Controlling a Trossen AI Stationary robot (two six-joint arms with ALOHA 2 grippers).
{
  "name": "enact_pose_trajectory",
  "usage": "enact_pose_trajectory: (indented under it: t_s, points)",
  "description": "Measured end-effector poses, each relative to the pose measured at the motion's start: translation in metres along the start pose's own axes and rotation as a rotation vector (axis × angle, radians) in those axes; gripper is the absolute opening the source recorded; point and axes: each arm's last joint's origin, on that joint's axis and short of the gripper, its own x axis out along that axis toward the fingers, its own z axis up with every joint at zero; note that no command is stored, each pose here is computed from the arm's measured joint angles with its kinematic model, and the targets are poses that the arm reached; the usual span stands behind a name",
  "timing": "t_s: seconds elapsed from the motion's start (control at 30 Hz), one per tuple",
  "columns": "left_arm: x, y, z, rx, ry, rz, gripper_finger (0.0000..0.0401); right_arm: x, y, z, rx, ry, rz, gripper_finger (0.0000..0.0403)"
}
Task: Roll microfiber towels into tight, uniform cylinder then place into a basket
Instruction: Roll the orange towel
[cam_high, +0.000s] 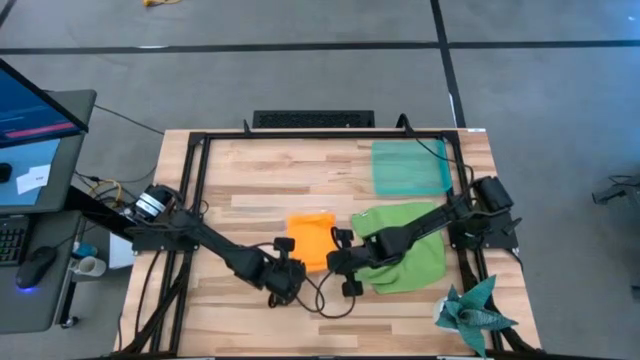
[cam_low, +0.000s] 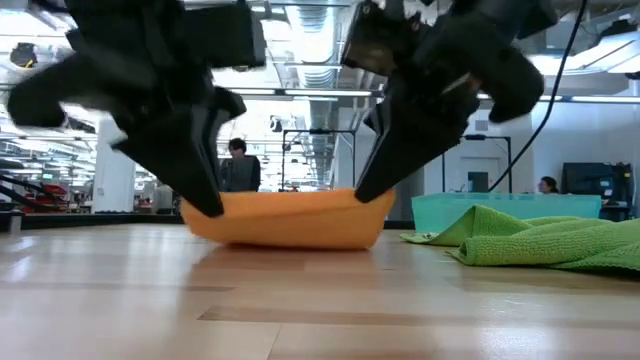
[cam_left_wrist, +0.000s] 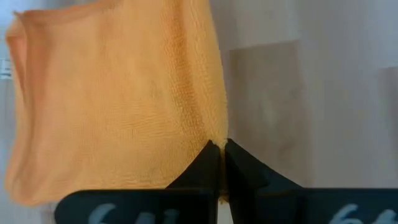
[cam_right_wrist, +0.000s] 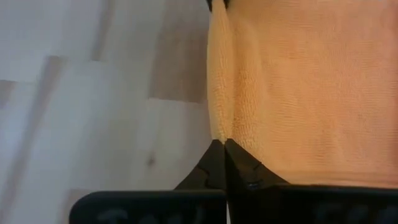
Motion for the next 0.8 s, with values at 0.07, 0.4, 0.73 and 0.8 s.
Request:
enact_pose_trajectory:
  t_s: [0.07, 0.4, 0.73, 0.8]
  points:
    - [-0.005, -0.004, 0.003, -0.023, 0.007, -0.037, 0.0001, -0.003, 0.005, 0.005, -0.008, -0.014, 0.024, 0.0010]
    - [0.001, 0.020, 0.008, -0.219, 0.103, -0.091, 0.0000, 0.004, -0.017, 0.005, 0.124, -0.002, -0.012, 0.0007]
    - [0.009, 0.045, 0.012, -0.288, 0.160, -0.130, 0.0000, 0.017, -0.021, -0.002, 0.182, 0.035, -0.022, 0.0005]
    - [0.010, 0.048, 0.009, -0.298, 0.191, -0.132, 0.0000, 0.026, -0.022, -0.002, 0.190, 0.036, -0.025, 0.0007]
